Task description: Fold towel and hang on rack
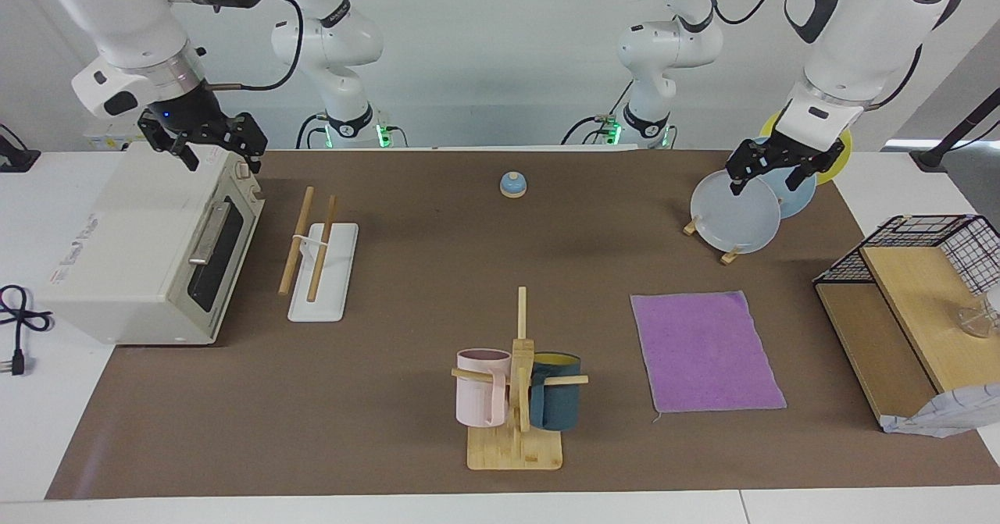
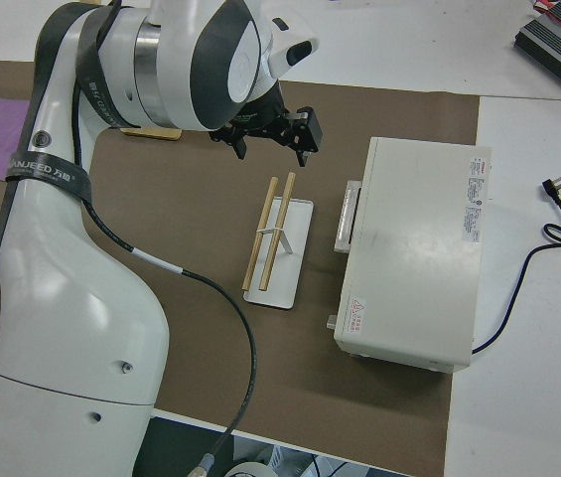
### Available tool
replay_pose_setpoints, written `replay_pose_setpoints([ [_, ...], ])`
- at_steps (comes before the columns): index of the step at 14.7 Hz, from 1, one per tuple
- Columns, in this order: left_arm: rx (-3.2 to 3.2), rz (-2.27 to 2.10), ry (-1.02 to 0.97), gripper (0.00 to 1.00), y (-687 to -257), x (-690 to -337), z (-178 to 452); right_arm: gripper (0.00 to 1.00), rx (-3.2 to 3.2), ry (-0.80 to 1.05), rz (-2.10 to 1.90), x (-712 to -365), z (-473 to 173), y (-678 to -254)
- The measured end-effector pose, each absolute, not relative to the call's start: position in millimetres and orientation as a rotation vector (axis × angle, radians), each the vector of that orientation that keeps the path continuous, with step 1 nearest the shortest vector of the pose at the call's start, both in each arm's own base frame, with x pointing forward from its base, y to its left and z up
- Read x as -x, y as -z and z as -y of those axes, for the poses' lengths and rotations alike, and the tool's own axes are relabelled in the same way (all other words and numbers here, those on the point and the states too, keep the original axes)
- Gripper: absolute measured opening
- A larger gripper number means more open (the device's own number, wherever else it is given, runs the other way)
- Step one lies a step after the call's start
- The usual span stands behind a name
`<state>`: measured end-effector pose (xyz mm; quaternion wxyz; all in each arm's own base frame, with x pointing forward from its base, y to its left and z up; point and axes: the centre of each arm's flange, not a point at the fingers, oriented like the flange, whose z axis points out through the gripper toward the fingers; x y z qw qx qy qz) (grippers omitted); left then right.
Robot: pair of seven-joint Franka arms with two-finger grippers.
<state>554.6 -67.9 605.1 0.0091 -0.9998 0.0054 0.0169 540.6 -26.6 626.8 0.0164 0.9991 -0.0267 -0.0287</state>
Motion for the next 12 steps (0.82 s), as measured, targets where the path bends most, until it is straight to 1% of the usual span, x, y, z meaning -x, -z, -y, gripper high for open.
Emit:
replay_pose_setpoints([
  [12,3.123,-0.013,-0.045,1.0,-599.8,-554.9,67.5,1.0,-3.106,0.089,0.083,-540.6,26.6,-626.8],
])
